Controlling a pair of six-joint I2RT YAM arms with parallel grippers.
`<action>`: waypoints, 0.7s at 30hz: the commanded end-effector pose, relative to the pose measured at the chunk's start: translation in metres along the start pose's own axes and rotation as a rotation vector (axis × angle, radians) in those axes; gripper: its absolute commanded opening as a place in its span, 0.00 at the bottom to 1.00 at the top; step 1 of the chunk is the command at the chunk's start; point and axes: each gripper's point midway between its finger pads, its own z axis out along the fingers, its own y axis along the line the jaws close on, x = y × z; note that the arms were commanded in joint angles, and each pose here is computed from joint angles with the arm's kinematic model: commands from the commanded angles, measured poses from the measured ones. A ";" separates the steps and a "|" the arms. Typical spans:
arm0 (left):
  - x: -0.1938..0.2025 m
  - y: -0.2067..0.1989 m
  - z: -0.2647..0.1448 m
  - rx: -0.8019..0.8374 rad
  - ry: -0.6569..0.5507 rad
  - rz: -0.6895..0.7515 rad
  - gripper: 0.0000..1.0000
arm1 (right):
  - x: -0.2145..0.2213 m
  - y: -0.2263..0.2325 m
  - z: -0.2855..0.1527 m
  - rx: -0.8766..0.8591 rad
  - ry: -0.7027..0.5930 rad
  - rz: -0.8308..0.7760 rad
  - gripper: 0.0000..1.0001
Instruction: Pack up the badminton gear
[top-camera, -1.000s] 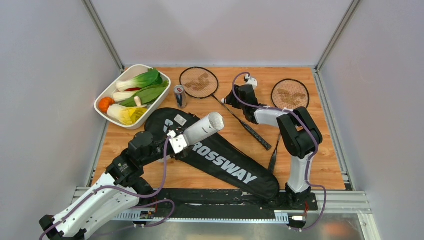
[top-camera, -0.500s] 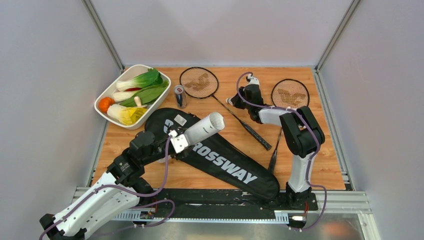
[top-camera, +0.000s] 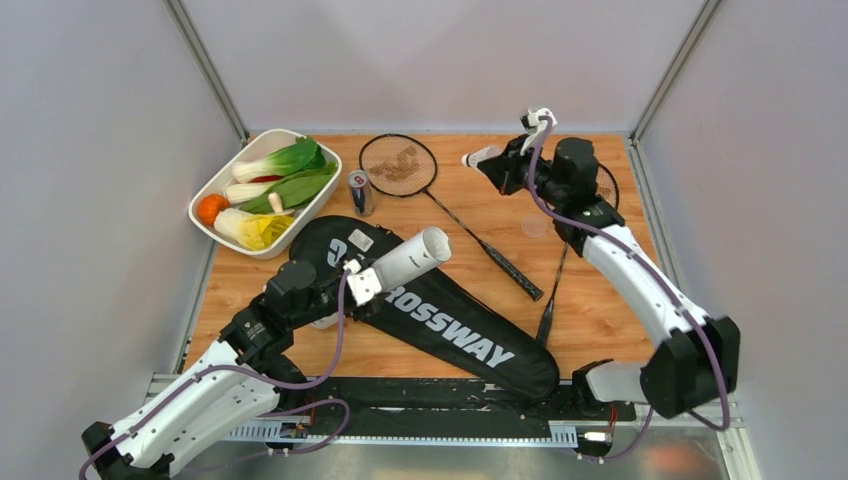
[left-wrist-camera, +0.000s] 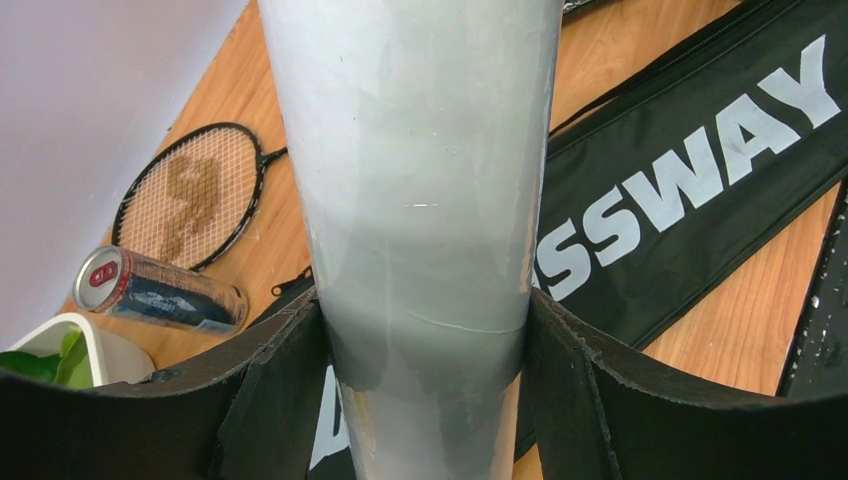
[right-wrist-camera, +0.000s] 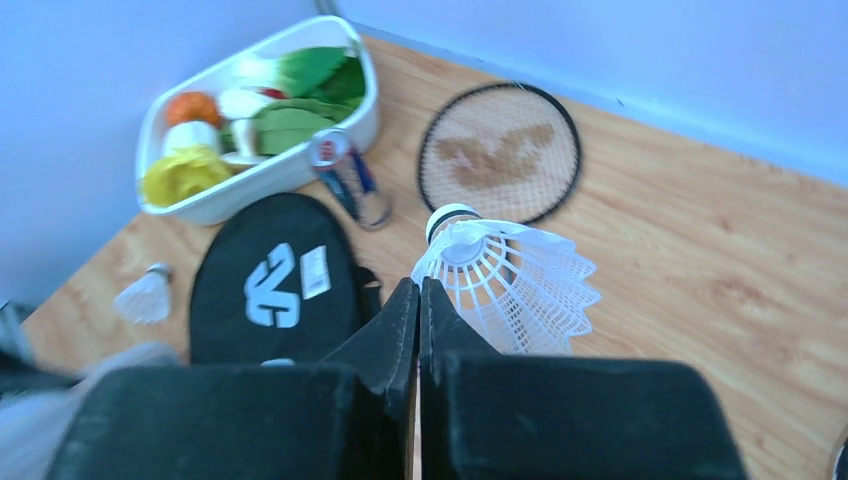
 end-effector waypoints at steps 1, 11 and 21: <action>-0.014 0.010 0.002 -0.033 -0.049 0.026 0.01 | -0.031 0.064 -0.058 -0.222 -0.004 -0.151 0.00; -0.011 0.008 0.004 -0.025 -0.036 0.016 0.01 | -0.014 0.145 -0.137 -0.495 0.084 -0.200 0.00; -0.013 0.005 0.005 -0.005 -0.039 0.011 0.01 | 0.007 0.192 -0.144 -0.638 0.151 -0.202 0.00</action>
